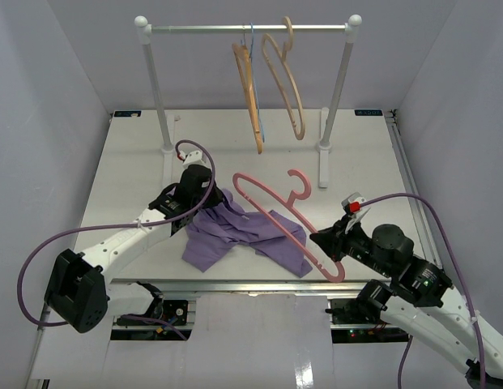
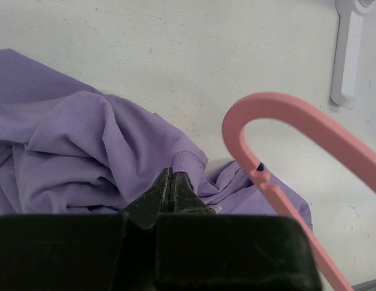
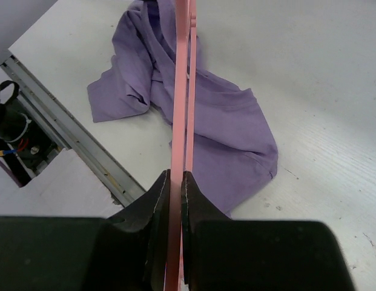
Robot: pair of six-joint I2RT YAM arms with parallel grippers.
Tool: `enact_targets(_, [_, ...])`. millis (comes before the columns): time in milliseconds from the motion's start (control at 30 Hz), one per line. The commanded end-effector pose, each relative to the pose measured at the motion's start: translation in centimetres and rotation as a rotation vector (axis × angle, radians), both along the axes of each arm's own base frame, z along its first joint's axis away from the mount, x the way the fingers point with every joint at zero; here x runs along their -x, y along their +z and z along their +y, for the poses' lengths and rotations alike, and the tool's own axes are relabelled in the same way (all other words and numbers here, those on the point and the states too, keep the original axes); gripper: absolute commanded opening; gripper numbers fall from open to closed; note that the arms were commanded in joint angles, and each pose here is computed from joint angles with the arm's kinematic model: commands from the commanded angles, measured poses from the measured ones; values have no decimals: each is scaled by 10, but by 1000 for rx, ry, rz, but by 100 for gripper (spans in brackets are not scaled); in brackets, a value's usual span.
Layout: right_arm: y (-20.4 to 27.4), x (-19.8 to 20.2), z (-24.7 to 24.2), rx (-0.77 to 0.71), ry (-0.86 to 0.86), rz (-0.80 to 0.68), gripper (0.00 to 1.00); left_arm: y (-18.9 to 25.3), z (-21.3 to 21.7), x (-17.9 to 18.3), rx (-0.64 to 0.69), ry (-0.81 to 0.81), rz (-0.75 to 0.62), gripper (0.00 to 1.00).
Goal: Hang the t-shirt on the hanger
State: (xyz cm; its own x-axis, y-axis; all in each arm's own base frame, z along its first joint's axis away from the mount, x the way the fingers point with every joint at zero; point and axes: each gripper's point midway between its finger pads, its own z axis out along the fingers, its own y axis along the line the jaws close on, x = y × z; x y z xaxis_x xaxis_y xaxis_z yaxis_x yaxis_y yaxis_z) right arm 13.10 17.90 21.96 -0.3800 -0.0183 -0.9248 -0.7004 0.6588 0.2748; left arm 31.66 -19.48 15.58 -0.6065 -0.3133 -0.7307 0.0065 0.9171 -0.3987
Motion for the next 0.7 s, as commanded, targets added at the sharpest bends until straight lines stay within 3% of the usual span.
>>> enact_targets(0, [20,14,10,-56,99,-39,8,25,-5,-8,25,-10,-36,0])
enact_targets(667, [17,23,16,-54,174,-41,8,40,5,-19,-11,24,-44,0])
